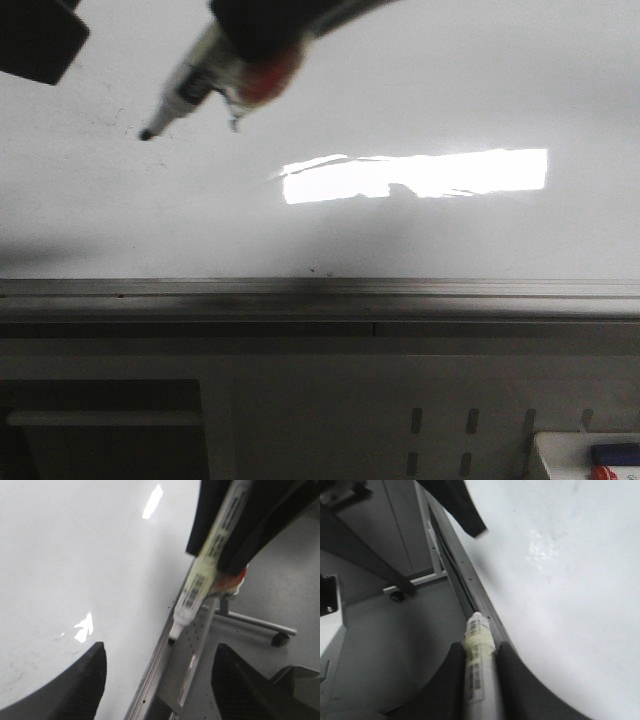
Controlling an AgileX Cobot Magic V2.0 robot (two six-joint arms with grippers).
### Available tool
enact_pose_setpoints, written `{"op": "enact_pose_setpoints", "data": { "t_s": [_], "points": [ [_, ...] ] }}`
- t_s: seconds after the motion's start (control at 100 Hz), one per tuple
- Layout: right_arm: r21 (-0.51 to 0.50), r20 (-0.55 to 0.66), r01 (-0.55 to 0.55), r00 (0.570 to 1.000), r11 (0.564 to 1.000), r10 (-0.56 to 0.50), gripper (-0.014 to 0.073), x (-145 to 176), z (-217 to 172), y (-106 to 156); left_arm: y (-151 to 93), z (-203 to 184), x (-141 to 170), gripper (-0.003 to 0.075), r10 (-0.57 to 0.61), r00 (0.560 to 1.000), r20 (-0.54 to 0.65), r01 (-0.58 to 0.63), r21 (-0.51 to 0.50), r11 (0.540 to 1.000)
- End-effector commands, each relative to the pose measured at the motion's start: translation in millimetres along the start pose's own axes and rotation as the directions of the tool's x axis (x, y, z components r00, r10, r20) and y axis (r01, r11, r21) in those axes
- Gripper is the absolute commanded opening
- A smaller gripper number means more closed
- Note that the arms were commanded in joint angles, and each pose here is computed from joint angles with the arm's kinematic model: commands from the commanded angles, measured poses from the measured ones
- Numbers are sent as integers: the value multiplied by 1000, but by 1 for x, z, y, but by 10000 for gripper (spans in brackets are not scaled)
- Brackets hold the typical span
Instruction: Write number 4 on whiteboard
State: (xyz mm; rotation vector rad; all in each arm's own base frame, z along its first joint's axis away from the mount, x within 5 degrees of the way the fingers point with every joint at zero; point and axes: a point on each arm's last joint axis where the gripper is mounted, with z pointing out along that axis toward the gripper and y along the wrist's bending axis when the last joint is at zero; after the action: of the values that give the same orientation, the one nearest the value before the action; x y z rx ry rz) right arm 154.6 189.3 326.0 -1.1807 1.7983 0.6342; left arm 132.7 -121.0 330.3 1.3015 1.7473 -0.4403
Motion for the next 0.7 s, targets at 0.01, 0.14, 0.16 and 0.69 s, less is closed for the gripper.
{"op": "enact_pose_setpoints", "data": {
  "t_s": [0.01,0.14,0.16,0.69],
  "points": [
    [140,105,-35,994,990,20,-61,0,-24,-14,2,-19,0,426,-86,986,142,104,-126,987],
    [270,160,-80,986,960,37,-62,12,-43,-29,-4,-27,19,391,-208,943,259,261,-190,946],
    [284,164,-86,986,955,40,-62,13,-45,-31,-5,-27,22,380,-229,934,274,287,-192,939],
    [425,180,-129,982,896,56,-64,18,-23,-60,-15,-20,41,108,-401,855,328,459,-122,880]
  ]
}}
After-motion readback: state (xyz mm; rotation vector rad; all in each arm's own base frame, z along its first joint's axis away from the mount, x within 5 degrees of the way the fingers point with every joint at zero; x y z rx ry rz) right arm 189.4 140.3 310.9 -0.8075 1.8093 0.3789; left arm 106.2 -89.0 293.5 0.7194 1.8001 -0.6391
